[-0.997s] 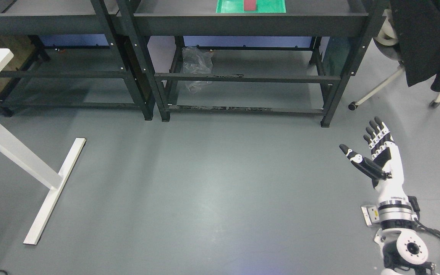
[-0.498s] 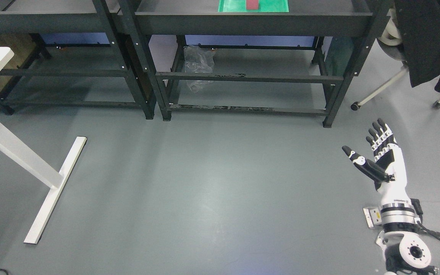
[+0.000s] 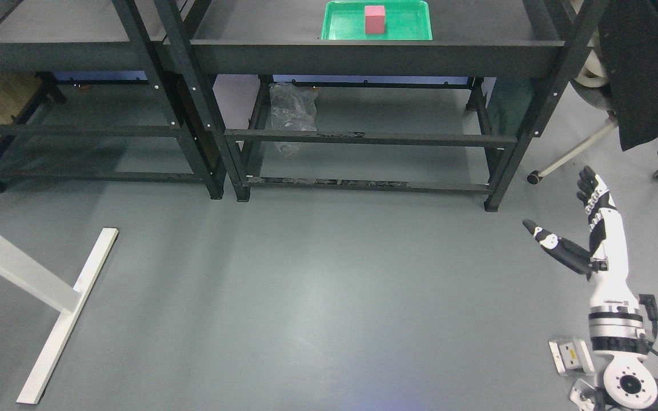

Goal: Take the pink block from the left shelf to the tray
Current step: 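Drive toward the shelf with the green tray, right hand raised, then reach the right hand over the pink cube in the green tray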

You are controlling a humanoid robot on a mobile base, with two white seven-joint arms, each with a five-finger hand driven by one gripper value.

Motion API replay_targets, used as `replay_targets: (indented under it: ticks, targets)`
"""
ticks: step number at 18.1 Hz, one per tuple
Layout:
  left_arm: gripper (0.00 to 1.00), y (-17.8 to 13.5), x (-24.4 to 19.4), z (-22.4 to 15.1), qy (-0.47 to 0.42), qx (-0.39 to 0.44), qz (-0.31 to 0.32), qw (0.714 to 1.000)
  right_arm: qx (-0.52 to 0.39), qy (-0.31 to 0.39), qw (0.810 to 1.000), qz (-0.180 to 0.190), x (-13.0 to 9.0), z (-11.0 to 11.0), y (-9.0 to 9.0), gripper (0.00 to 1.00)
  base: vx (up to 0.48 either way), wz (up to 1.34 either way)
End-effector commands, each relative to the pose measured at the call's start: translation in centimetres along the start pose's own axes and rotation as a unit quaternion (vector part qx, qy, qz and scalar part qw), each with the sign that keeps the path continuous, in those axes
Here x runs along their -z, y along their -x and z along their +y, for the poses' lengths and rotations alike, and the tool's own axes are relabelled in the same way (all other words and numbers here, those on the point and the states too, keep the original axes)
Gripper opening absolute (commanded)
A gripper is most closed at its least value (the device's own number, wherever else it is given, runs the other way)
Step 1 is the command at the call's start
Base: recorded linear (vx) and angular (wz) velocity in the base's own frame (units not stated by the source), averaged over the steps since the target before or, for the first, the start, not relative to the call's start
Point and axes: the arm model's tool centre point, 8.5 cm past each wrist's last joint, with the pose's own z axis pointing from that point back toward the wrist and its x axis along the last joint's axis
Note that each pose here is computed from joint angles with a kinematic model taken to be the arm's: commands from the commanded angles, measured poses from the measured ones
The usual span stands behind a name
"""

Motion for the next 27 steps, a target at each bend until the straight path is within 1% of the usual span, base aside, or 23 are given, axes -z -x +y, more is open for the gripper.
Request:
replay_targets:
  ticks: [1,2,3,4,5,6,7,8,9,10,12,13,15,17,20,23,25,27]
  targets:
    - [1.0,-2.5,0.1,0.9,-0.007,-0.004,-0.023,1.0,-0.398,-0.103,0.912,0.0,0.0,-2.5,1.0,0.99,0.251,-0.05]
    - [1.0,-2.5,0.1,0.9,-0.007,-0.004,-0.023,1.0,-0.392,-0.114,0.913,-0.015,-0.5,-2.0,0.9,0.99,0.267,-0.03]
    - [1.0,-2.6,0.1,0.9,-0.007,-0.004,-0.024,1.0,-0.391,-0.12,0.912,-0.025,-0.5,-1.5,0.7,0.99,0.267,-0.03]
    - [1.0,-2.5,0.1,0.9,-0.007,-0.004,-0.023,1.0,-0.389,-0.139,0.91,-0.04,-0.5,0.1,0.5,0.99,0.238,0.12]
    - [1.0,-2.5,0.1,0.9,-0.007,-0.004,-0.023,1.0,-0.398,-0.142,0.905,-0.047,-0.4,0.7,0.3,0.99,0.278,0.29]
    - [1.0,-2.5,0.1,0.9,-0.007,-0.004,-0.023,1.0,-0.415,-0.128,0.899,-0.059,-0.2,1.2,0.0,0.99,0.278,0.29]
    - [1.0,-2.5,0.1,0.9,-0.007,-0.004,-0.023,1.0,-0.446,-0.104,0.885,-0.086,-0.2,2.6,-0.7,0.99,0.264,0.28]
    - [1.0,-2.5,0.1,0.9,-0.007,-0.004,-0.023,1.0,-0.472,-0.1,0.869,-0.108,-0.4,4.2,-1.1,0.99,0.264,0.28]
    - [1.0,-2.6,0.1,0.9,-0.007,-0.004,-0.024,1.0,-0.489,-0.093,0.858,-0.125,-0.6,5.1,-1.4,0.99,0.288,0.2]
    - [1.0,-2.5,0.1,0.9,-0.007,-0.004,-0.023,1.0,-0.497,-0.082,0.854,-0.132,-0.6,5.8,-1.8,0.99,0.288,0.2]
    - [1.0,-2.5,0.1,0.9,-0.007,-0.004,-0.023,1.0,-0.48,-0.079,0.864,-0.13,-0.7,7.3,-2.2,0.99,0.323,0.15]
    - [1.0,-2.5,0.1,0.9,-0.007,-0.004,-0.023,1.0,-0.479,-0.076,0.866,-0.126,-0.3,7.4,-2.4,0.99,0.249,0.13]
    - [1.0,-2.5,0.1,0.9,-0.007,-0.004,-0.023,1.0,-0.481,-0.097,0.863,-0.118,0.2,8.0,-2.4,0.99,0.283,0.12]
    - [1.0,-2.5,0.1,0.9,-0.007,-0.004,-0.023,1.0,-0.482,-0.123,0.859,-0.126,0.1,9.4,-2.6,0.99,0.305,0.08]
    - [1.0,-2.5,0.1,0.9,-0.007,-0.004,-0.023,1.0,-0.487,-0.125,0.855,-0.128,0.7,9.5,-2.9,0.99,0.29,0.05]
    - [1.0,-2.6,0.1,0.9,-0.007,-0.004,-0.024,1.0,-0.477,-0.109,0.862,-0.13,0.7,9.1,-3.1,0.99,0.3,0.02]
    - [1.0,-2.5,0.1,0.9,-0.007,-0.004,-0.023,1.0,-0.464,-0.084,0.87,-0.146,0.7,8.8,-3.6,0.99,0.297,-0.01]
    - [1.0,-2.5,0.1,0.9,-0.007,-0.004,-0.023,1.0,-0.461,-0.075,0.87,-0.155,0.9,8.9,-3.9,0.99,0.319,-0.08]
